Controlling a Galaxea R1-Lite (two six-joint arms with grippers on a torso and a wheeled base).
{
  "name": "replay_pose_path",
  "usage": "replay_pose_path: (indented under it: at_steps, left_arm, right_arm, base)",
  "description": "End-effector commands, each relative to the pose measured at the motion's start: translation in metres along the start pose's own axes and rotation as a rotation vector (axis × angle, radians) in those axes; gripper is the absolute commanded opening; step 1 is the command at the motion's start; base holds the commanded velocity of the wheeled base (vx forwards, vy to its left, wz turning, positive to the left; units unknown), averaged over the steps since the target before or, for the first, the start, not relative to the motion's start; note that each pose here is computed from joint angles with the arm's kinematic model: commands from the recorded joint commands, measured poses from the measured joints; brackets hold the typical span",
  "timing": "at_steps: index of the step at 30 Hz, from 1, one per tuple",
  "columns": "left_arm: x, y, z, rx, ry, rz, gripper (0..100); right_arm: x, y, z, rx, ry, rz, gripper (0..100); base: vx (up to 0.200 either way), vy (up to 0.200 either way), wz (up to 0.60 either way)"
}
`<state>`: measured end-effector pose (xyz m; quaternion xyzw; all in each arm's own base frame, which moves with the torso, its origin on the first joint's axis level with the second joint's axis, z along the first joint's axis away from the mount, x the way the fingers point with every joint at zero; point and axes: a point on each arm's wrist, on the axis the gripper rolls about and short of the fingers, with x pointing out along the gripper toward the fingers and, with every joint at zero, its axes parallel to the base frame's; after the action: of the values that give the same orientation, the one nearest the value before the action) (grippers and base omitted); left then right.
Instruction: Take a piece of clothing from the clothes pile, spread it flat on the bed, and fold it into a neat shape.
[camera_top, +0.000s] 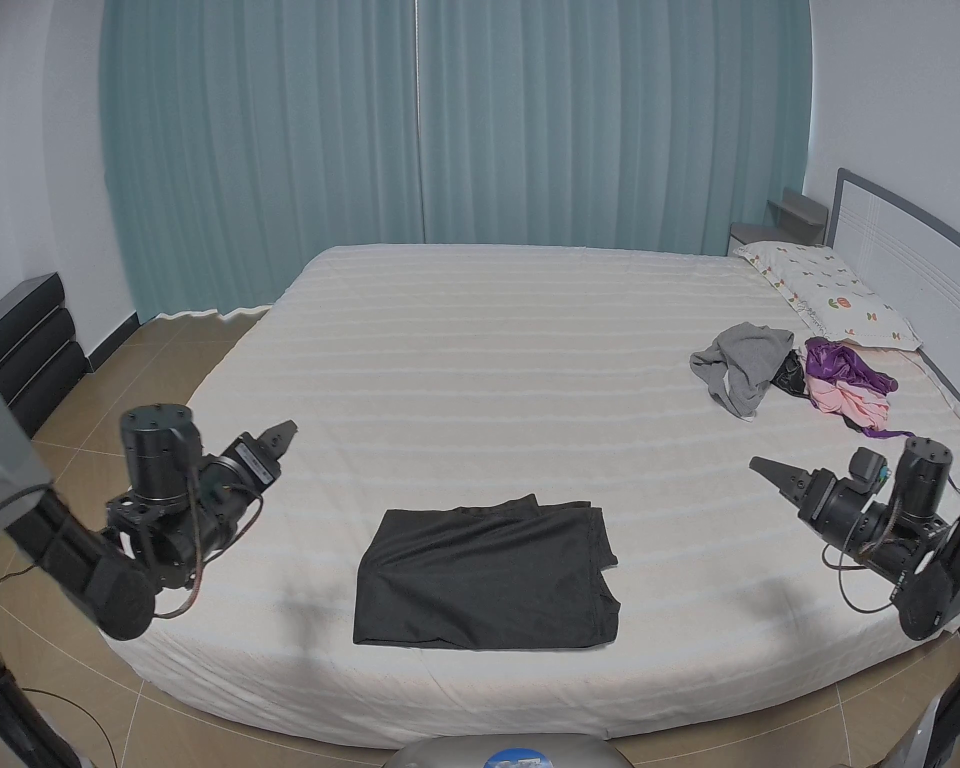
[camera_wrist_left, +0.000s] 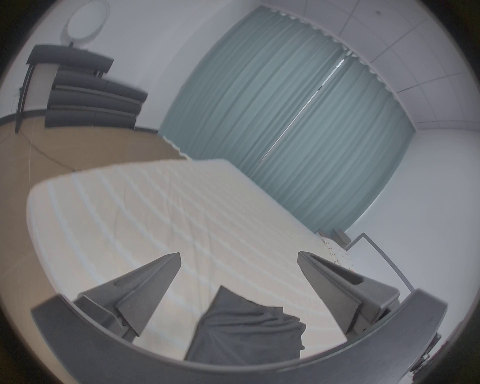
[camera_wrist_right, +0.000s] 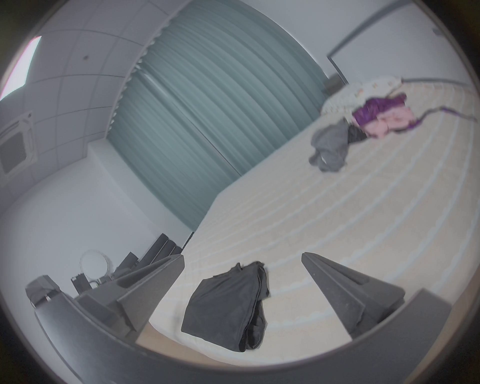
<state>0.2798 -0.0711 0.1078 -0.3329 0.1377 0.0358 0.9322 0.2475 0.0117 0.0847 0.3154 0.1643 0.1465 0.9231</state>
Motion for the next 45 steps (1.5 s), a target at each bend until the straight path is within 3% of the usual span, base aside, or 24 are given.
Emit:
replay_pose_path:
  at_steps: [1,5,13,18,23,26,29,37,41,45]
  left_arm:
    - [-0.098,0.003,0.041,0.117,-0.217,-0.062,100]
    - [-0.141,0.018,0.046,0.246,-0.310,-0.044,100]
    - [-0.199,0.035,0.047,0.375,-0.473,0.033,100]
    - [-0.230,0.048,0.040,0.400,-0.472,0.046,100]
    - [-0.264,0.074,0.020,0.417,-0.428,0.072,100]
    - [-0.283,0.083,0.014,0.445,-0.459,0.085,100]
    - [-0.303,0.091,0.007,0.493,-0.520,0.152,100]
    - [-0.321,0.098,-0.006,0.574,-0.635,0.230,100]
    - [-0.321,0.098,-0.006,0.580,-0.633,0.234,100]
    - [-0.312,0.103,-0.013,0.598,-0.604,0.228,100]
  right_arm:
    - [-0.085,0.042,0.008,-0.202,-0.183,0.082,100]
    - [-0.116,0.053,0.002,-0.298,-0.204,0.103,100]
    - [-0.174,0.067,-0.025,-0.439,-0.192,0.137,100]
    - [-0.206,0.069,-0.044,-0.472,-0.181,0.155,100]
    - [-0.221,0.057,-0.068,-0.538,-0.123,0.095,100]
    - [-0.227,0.057,-0.073,-0.565,-0.161,0.104,100]
    - [-0.239,0.058,-0.078,-0.641,-0.199,0.111,100]
    - [-0.263,0.058,-0.096,-0.721,-0.252,0.069,100]
    - [-0.266,0.062,-0.091,-0.747,-0.307,0.043,100]
    - [-0.258,0.054,-0.092,-0.822,-0.398,-0.050,100]
  base:
    - [0.000,0.000,0.00]
    - [0.000,0.000,0.00]
    - [0.000,0.000,0.00]
    - [0.000,0.000,0.00]
    - [0.000,0.000,0.00]
    - [0.000,0.000,0.00]
    - [0.000,0.000,0.00]
    - [0.000,0.000,0.00]
    - [0.000,0.000,0.00]
    - [0.000,0.000,0.00]
